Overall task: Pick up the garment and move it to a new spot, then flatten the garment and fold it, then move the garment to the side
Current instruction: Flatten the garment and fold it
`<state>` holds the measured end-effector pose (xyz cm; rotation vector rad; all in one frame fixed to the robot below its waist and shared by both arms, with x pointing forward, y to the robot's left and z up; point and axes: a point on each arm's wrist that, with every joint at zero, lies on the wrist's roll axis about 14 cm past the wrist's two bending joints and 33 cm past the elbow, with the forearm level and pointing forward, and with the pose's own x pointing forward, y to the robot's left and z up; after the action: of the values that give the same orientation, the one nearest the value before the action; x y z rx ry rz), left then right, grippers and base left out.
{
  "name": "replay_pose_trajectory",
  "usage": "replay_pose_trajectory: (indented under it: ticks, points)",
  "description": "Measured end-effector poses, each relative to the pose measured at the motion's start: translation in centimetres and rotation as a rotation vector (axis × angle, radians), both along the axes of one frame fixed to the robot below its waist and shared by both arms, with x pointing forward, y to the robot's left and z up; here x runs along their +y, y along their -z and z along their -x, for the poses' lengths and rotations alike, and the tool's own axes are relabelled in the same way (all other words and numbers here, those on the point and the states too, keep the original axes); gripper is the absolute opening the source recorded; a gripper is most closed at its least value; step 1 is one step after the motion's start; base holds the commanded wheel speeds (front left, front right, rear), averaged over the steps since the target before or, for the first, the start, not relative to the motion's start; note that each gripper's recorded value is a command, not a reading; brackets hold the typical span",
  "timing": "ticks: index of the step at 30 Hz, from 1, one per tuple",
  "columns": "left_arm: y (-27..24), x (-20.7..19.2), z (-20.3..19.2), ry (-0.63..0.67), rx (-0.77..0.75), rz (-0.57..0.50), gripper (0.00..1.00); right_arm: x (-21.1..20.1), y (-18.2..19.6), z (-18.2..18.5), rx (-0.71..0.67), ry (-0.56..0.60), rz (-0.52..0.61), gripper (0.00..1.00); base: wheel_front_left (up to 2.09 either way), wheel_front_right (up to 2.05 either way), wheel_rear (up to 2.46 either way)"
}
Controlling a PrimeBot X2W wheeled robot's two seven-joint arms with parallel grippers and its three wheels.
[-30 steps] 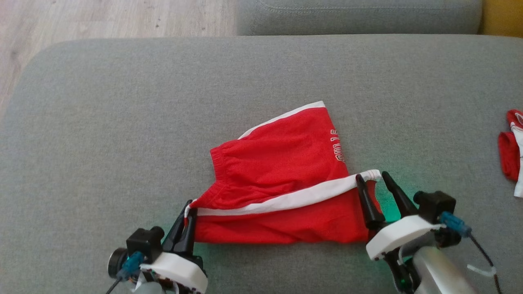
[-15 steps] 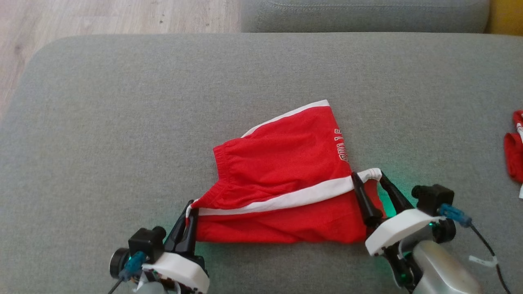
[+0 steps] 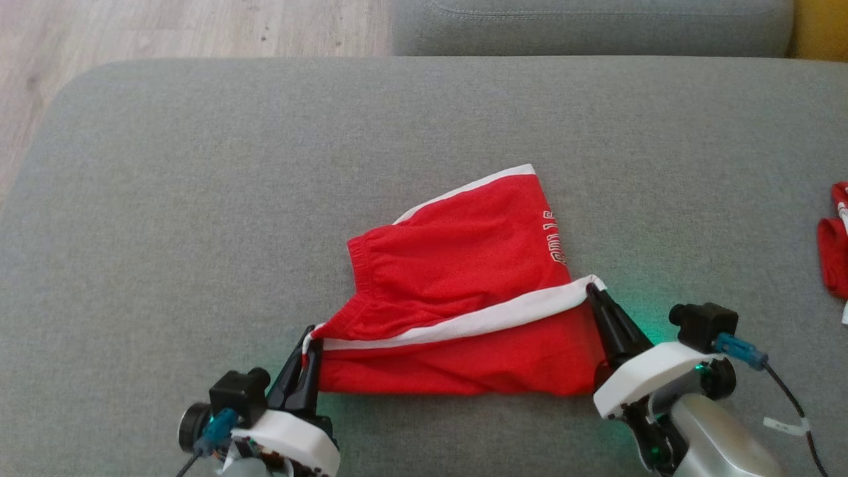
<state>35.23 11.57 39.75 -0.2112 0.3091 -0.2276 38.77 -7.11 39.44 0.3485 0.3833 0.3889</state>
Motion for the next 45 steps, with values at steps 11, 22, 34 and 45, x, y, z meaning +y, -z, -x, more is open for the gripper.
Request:
replay_pose_trajectory:
  ticks: [11, 22, 34, 45]
  points:
    - [-6.1, 1.1, -2.0, 0.003, -0.2, -0.011, 0.0, -0.8, -8.6, -2.8, -0.252, 0.077, -0.087, 0.0, 0.0, 0.0, 0.0]
    - [-26.7, 0.0, -8.9, 0.108, -0.685, 0.046, 0.0, -5.2, -27.2, -3.8, -0.771, 0.138, -0.148, 0.0, 0.0, 0.0, 0.0]
    - [-27.8, -2.7, -17.1, 0.149, -0.566, 0.154, 0.0, -4.8, -31.3, -11.8, -0.843, 0.104, -0.028, 0.0, 0.0, 0.0, 0.0]
    - [-31.2, -6.2, -24.3, 0.137, -0.714, 0.317, 0.0, -7.7, -33.6, -18.9, -0.934, 0.25, 0.054, 0.0, 0.0, 0.0, 0.0]
